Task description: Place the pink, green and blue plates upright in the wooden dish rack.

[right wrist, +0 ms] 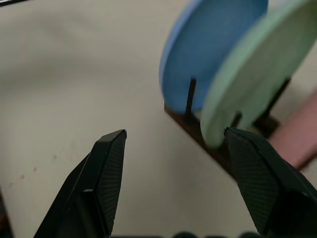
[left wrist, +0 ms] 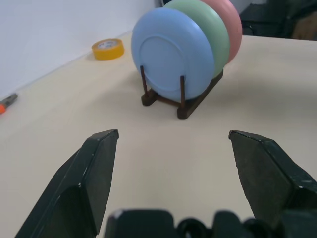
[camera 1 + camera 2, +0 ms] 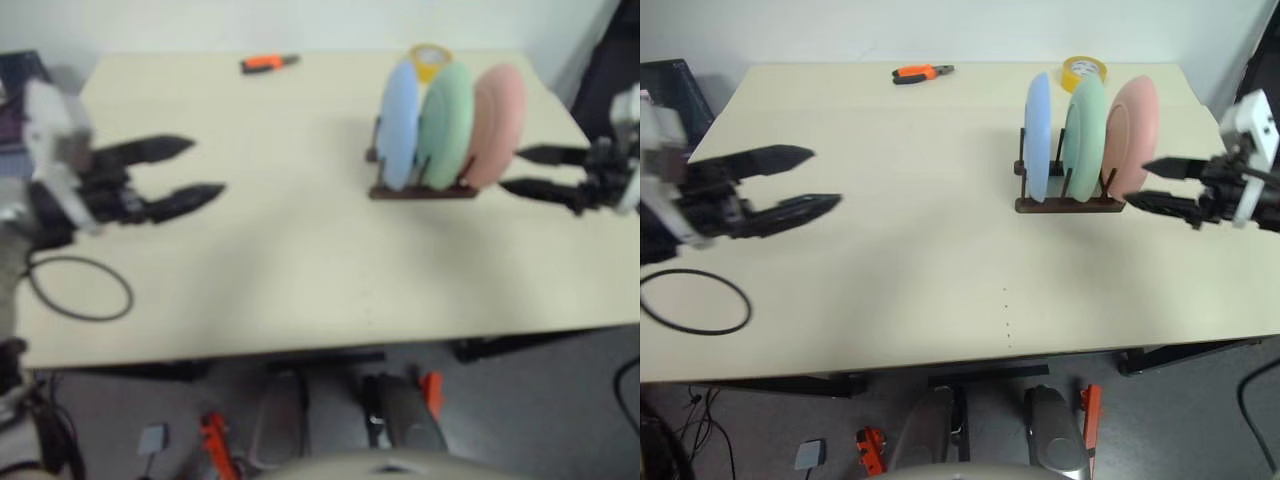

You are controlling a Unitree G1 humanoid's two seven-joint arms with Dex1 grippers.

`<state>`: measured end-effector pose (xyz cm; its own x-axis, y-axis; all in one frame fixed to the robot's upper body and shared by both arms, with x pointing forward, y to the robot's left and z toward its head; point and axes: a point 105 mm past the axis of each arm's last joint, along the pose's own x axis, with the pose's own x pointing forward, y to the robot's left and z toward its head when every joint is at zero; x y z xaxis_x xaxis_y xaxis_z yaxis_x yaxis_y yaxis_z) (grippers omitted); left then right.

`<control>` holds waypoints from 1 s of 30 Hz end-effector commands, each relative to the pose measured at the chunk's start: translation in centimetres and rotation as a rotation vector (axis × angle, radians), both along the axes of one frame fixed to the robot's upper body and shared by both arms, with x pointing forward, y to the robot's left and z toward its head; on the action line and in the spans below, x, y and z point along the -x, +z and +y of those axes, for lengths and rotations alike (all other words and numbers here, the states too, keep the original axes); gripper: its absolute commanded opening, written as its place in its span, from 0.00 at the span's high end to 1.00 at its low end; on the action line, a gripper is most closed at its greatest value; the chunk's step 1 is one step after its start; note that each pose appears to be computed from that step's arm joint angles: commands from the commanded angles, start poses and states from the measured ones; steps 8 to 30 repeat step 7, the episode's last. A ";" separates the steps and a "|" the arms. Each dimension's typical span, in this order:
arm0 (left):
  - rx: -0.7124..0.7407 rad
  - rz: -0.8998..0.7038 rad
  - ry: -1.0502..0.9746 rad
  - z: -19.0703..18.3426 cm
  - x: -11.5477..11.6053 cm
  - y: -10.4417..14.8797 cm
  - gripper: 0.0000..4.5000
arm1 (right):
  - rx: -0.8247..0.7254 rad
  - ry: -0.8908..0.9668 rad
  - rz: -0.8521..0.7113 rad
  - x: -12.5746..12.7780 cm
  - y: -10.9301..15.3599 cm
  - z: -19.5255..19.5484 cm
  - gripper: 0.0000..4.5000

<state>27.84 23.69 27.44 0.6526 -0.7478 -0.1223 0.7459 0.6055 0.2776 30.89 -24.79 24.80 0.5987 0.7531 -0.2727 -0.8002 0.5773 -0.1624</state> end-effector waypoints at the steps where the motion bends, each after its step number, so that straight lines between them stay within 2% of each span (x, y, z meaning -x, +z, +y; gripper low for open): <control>1: -0.041 -0.020 0.033 2.8 1.0 1.8 0.12 | 0.001 0.006 -0.109 1.1 2.9 -2.1 0.24; 7: -0.091 0.012 0.103 5.4 2.3 2.0 0.12 | -0.044 -0.003 -0.115 1.6 3.3 -3.5 0.24; 30: -0.091 0.012 0.103 5.4 2.3 2.0 0.12 | -0.044 -0.003 -0.115 1.6 3.3 -3.5 0.24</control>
